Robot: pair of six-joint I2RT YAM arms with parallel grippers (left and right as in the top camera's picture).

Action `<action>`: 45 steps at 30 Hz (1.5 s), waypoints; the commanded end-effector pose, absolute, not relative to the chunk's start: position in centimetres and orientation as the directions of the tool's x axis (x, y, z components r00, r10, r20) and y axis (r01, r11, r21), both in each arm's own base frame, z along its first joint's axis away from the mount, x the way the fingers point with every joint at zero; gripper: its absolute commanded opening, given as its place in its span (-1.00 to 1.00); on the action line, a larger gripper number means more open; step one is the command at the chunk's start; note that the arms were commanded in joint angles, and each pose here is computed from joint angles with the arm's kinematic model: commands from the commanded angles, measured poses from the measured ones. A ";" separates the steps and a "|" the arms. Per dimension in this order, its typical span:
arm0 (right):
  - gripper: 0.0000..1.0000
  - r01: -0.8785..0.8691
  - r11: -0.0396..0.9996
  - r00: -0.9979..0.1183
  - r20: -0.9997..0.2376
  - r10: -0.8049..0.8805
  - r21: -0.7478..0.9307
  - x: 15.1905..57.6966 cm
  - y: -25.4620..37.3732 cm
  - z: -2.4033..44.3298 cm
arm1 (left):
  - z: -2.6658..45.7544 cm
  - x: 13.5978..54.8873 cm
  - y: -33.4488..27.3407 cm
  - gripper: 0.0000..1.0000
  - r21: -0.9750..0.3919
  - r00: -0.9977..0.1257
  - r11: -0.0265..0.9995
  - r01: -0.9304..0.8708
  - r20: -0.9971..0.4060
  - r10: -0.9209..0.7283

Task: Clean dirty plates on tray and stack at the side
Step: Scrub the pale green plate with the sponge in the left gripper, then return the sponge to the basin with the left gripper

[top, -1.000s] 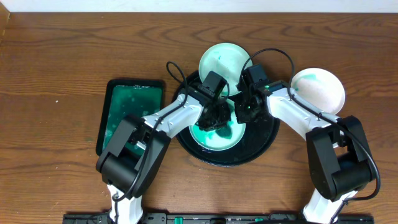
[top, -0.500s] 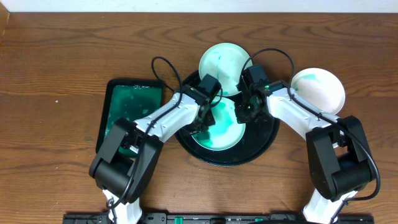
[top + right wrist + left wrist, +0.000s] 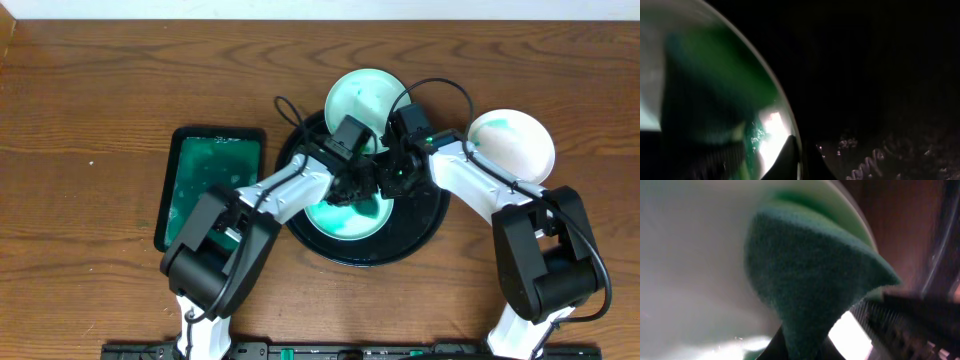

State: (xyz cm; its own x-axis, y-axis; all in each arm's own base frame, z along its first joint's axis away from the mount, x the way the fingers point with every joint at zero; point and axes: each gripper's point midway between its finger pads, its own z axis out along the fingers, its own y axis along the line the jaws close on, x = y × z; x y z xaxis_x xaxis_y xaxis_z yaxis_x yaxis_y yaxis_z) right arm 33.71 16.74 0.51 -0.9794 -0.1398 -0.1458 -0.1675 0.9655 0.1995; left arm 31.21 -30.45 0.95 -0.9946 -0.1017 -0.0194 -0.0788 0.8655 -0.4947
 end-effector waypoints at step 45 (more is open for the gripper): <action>-0.98 -0.302 0.947 -0.936 -0.225 -0.272 0.108 34.9 15.6 1.6 | 4.1 31.3 2.9 -0.52 0.111 -0.867 0.862 -0.494 -0.141 -0.478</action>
State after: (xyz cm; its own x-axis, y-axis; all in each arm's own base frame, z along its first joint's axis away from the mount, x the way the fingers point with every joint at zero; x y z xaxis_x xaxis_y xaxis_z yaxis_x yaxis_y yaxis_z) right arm 34.66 16.88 0.60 -0.9544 -0.2215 -0.2003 -0.2607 0.9451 0.1973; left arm 31.34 2.80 3.41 -0.8630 -0.4877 -0.1318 -0.5024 0.8561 0.1216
